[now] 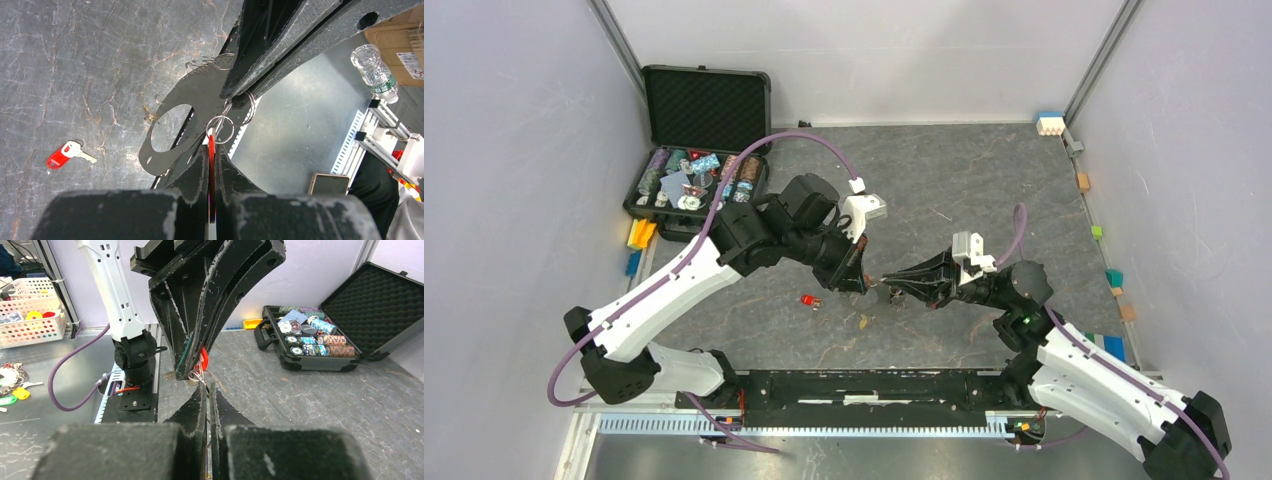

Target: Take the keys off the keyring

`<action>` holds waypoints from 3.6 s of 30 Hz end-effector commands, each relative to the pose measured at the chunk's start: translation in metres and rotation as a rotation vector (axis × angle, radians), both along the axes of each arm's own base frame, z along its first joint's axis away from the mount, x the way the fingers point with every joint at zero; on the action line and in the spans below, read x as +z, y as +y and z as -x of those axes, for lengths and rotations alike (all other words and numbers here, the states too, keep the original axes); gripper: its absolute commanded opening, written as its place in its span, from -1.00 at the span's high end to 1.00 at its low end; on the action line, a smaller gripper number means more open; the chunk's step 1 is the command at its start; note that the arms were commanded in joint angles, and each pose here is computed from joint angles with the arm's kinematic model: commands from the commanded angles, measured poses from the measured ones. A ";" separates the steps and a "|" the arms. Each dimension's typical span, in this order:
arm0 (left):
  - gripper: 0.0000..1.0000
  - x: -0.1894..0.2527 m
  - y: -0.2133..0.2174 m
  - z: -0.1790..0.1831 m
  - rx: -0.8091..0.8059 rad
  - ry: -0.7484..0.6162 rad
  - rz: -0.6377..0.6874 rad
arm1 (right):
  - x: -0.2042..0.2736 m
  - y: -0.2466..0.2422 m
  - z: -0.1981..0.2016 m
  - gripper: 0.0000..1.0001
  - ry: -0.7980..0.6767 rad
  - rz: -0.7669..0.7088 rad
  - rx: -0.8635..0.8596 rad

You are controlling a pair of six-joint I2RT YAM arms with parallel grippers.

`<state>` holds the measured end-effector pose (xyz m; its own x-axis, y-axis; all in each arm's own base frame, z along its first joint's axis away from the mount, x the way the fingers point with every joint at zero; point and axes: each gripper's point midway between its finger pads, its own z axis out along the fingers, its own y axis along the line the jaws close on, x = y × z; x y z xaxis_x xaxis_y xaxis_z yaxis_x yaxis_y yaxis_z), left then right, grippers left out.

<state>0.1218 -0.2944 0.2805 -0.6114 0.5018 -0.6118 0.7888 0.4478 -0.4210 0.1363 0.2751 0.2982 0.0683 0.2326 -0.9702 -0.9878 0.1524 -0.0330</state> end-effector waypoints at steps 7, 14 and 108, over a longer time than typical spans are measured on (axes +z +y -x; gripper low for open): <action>0.95 0.011 0.010 -0.011 0.014 -0.107 -0.002 | 0.017 -0.005 0.017 1.00 -0.104 -0.042 0.048; 0.95 0.012 0.011 -0.016 0.031 -0.126 -0.011 | 0.014 -0.006 0.020 1.00 -0.117 -0.029 0.060; 0.95 0.023 0.004 -0.022 0.032 -0.133 -0.007 | -0.008 0.011 0.004 0.35 0.066 -0.100 0.074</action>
<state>0.1394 -0.2846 0.2839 -0.5773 0.5156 -0.6331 0.8016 0.5055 -0.3193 0.1328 0.2851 0.2754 -0.0239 0.2766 -0.9607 -0.9952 0.0847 0.0491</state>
